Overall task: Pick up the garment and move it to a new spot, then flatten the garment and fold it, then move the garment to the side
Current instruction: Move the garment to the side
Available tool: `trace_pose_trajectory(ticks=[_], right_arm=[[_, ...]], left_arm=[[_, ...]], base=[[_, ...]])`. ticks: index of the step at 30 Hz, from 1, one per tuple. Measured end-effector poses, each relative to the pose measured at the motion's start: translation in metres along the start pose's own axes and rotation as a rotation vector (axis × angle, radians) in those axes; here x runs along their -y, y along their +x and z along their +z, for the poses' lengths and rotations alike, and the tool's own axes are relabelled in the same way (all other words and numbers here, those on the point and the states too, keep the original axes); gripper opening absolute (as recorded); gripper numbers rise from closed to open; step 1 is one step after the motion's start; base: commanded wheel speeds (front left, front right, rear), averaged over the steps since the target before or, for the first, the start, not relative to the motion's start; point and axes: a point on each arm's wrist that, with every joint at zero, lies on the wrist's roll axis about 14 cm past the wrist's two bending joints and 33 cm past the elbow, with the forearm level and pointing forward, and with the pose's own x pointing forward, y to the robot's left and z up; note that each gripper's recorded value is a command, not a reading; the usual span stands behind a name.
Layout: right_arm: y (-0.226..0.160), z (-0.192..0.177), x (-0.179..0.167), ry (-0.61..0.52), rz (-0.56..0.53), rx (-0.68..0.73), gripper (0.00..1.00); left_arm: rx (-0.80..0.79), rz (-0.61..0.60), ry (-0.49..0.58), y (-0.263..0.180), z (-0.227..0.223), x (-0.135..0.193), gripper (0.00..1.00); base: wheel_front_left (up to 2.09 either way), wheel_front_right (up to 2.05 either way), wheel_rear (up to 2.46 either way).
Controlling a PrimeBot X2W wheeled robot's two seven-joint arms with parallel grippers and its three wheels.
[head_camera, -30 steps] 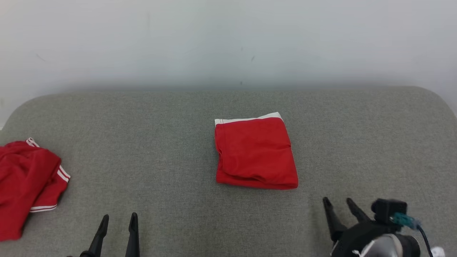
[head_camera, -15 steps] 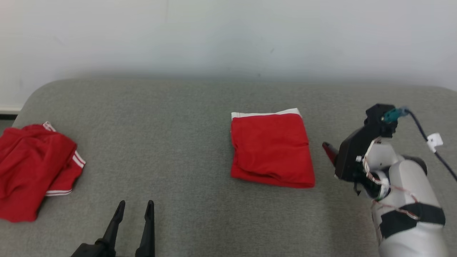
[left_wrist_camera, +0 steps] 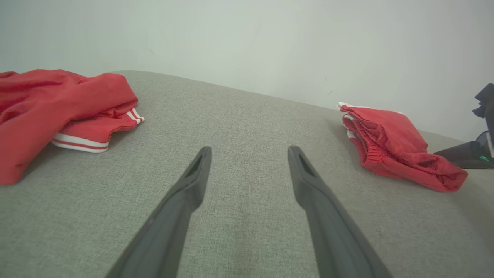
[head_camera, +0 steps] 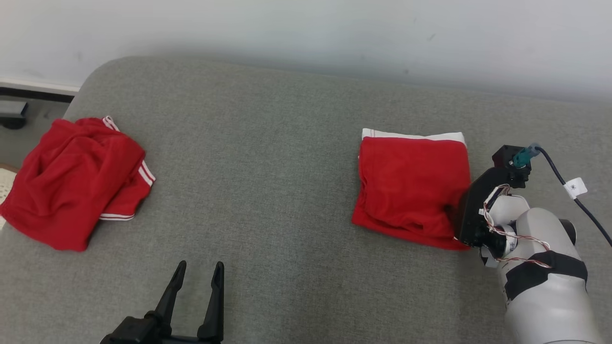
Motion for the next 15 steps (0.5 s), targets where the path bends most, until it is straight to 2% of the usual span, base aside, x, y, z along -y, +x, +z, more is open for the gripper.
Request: trace_pose_trajectory(ticks=[6,7,8,9,10,11,15], right_arm=[[0.013,-0.01,-0.003,0.02,0.013,-0.017,1.0],[0.013,-0.011,-0.003,0.03,0.014,-0.019,0.96],[0.013,-0.012,-0.003,0.037,0.016,-0.022,0.45],[0.012,-0.015,-0.002,0.042,0.015,-0.03,0.2],[0.012,-0.017,-0.001,0.045,0.013,-0.031,0.05],[0.011,-0.016,0.002,0.046,0.007,-0.022,0.0],[0.002,-0.012,0.018,0.052,-0.038,0.025,0.0]], left_arm=[[0.008,0.002,0.002,0.003,0.003,-0.001,1.0],[0.009,-0.002,0.002,0.004,0.003,0.0,1.0],[0.009,-0.005,0.003,0.004,0.003,0.0,1.0],[0.01,-0.009,0.004,0.004,0.004,0.001,1.0],[0.011,-0.014,0.005,0.005,0.004,0.002,1.0],[0.012,-0.019,0.005,0.005,0.004,0.003,1.0],[0.019,-0.04,0.008,0.009,0.007,0.008,1.0]], base=[[0.0,0.0,0.0],[0.0,0.0,0.0],[0.0,0.0,0.0],[0.0,0.0,0.0],[0.0,0.0,0.0],[0.0,0.0,0.0],[0.0,0.0,0.0]])
